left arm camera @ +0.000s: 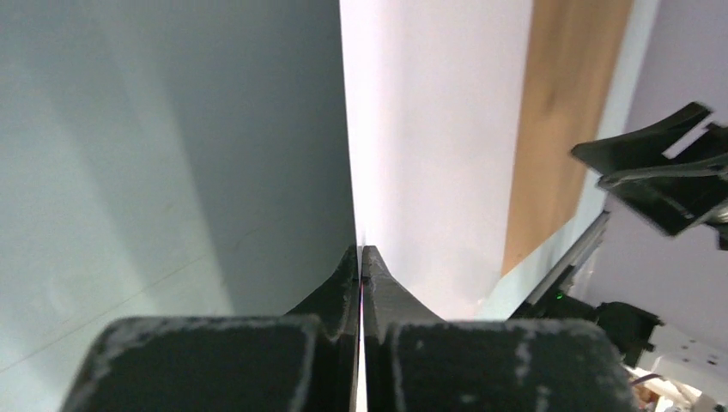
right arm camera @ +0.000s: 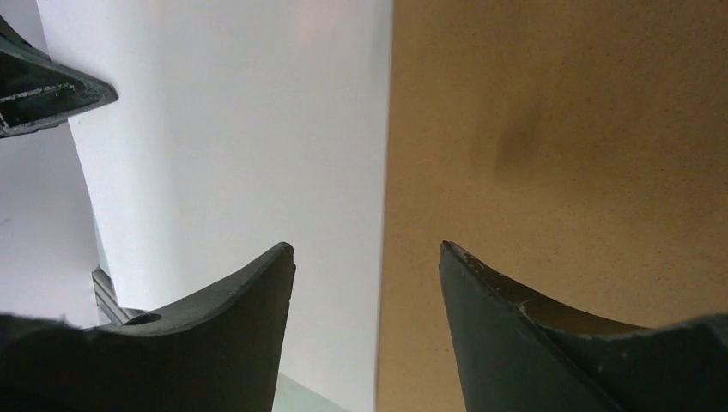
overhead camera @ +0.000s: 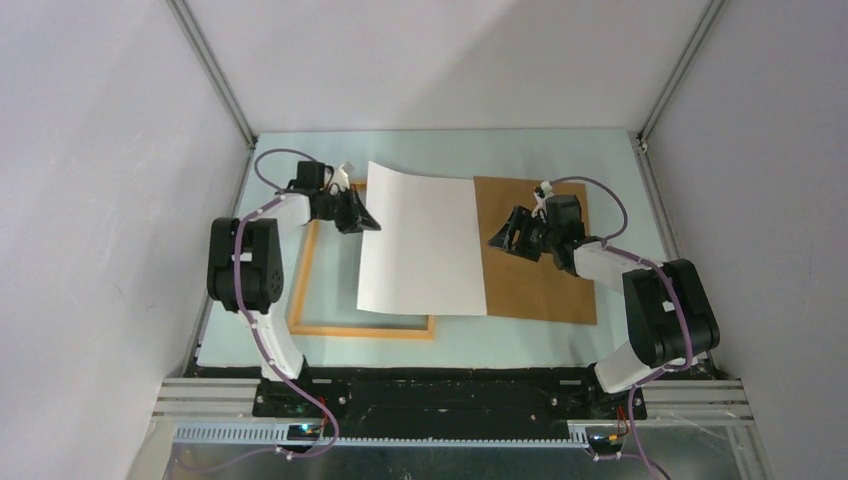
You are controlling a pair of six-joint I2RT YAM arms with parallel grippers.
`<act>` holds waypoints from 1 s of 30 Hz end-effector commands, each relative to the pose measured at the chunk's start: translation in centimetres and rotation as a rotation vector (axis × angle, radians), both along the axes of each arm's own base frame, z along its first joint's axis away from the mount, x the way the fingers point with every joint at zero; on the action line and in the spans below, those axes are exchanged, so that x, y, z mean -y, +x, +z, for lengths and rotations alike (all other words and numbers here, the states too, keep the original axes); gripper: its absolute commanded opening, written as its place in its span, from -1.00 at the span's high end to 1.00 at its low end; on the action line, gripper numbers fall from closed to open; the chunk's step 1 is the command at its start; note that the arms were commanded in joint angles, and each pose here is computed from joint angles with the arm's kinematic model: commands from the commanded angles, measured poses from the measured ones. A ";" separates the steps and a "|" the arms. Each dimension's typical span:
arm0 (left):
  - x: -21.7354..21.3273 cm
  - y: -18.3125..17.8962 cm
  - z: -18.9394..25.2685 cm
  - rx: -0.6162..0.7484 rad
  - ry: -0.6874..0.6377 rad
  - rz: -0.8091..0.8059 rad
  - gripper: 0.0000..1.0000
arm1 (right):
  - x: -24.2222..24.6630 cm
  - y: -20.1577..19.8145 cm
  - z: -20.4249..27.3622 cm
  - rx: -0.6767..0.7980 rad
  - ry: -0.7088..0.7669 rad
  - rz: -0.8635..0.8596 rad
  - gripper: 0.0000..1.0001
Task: Put the photo into the frame
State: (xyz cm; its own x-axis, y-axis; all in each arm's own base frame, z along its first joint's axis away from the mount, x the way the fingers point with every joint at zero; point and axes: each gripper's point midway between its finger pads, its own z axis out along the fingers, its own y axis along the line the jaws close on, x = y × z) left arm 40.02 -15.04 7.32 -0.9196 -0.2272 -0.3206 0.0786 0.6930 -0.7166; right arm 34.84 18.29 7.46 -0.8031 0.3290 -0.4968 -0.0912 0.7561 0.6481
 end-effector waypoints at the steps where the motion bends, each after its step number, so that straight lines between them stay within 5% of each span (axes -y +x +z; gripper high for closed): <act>1: -3.6 -1.8 0.8 0.011 0.145 -0.057 1.00 | 0.5 1.0 1.5 0.086 -0.028 -0.016 -0.35; 11: -10.7 -2.4 0.9 0.030 0.384 0.001 1.00 | 0.7 1.0 1.6 0.087 -0.031 -0.025 -0.35; 30: -13.4 -0.7 0.9 0.064 0.503 0.002 1.00 | 1.0 1.2 1.5 0.089 -0.038 -0.033 -0.32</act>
State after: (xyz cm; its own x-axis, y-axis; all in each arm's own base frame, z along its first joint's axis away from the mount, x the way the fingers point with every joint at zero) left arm 37.99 -2.54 6.88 -0.9169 -0.0688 -0.3930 0.0700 0.9420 -0.3282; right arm 35.33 17.63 7.56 -0.7838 0.3376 -0.5213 -0.0825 0.7752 0.6262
